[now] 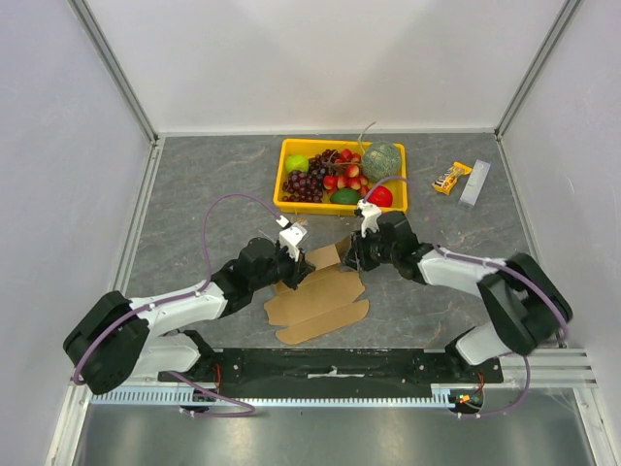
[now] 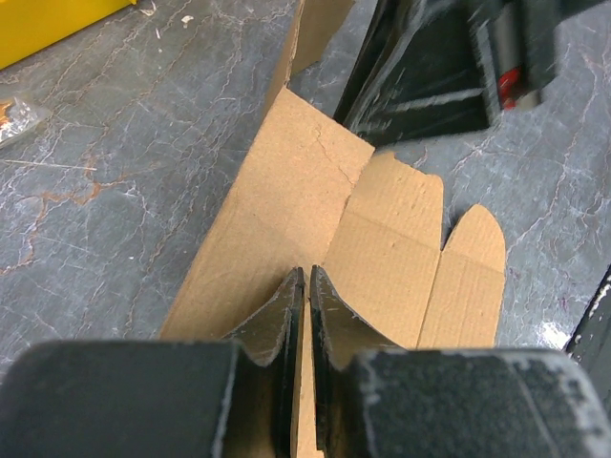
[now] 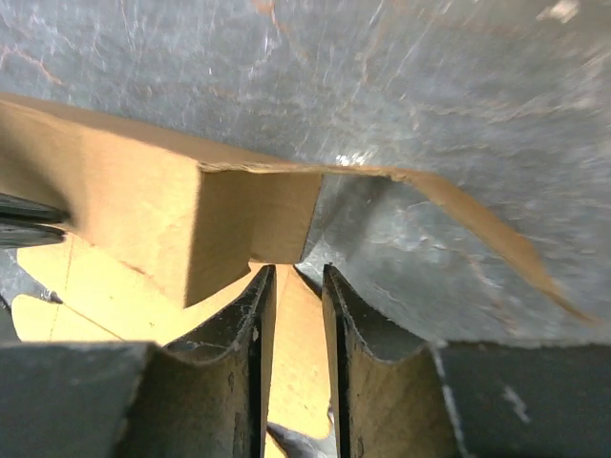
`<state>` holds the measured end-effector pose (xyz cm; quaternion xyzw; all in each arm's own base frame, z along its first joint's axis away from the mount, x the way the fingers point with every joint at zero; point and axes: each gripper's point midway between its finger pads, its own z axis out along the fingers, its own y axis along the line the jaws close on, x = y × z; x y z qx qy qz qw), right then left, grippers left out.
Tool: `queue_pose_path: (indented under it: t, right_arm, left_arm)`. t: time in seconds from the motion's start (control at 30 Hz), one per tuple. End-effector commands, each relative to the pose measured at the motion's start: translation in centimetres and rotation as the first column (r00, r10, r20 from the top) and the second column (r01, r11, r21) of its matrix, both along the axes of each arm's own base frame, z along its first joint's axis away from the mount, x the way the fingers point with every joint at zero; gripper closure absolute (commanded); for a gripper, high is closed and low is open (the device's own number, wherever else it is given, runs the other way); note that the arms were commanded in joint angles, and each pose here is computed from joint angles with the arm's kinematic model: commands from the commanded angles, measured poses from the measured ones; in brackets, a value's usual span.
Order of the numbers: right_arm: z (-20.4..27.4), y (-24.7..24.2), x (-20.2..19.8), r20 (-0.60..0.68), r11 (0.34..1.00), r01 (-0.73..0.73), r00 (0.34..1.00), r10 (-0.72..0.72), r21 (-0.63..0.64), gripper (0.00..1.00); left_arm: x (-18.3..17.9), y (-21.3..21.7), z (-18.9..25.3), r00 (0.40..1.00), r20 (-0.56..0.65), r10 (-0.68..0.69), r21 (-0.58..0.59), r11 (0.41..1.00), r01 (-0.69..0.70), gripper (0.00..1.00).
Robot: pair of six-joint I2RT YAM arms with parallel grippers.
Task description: Fold the paper box
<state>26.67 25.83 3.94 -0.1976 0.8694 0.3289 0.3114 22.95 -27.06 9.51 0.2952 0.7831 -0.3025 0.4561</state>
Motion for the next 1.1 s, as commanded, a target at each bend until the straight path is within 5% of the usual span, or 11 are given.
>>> queue_pose_path:
  t: [0.0,0.4,1.07]
  right_arm:
    - [4.8,-3.0,2.2,0.178,0.986,0.092,0.982,-0.066,-0.142,0.65]
    - [9.0,-7.5,4.7,0.27,0.89,0.114,0.963,0.011,-0.442,0.36]
    - [6.4,-4.9,6.9,0.242,0.857,-0.096,0.938,0.248,-0.506,0.43]
  left_arm:
    - [0.7,0.1,0.2,0.999,0.03,0.012,0.023,1.0,-0.012,0.88]
    - [0.7,0.2,0.2,0.999,0.03,0.016,0.025,1.0,-0.017,0.88]
    - [0.7,0.2,0.2,0.999,0.032,0.016,0.023,1.0,-0.017,0.89]
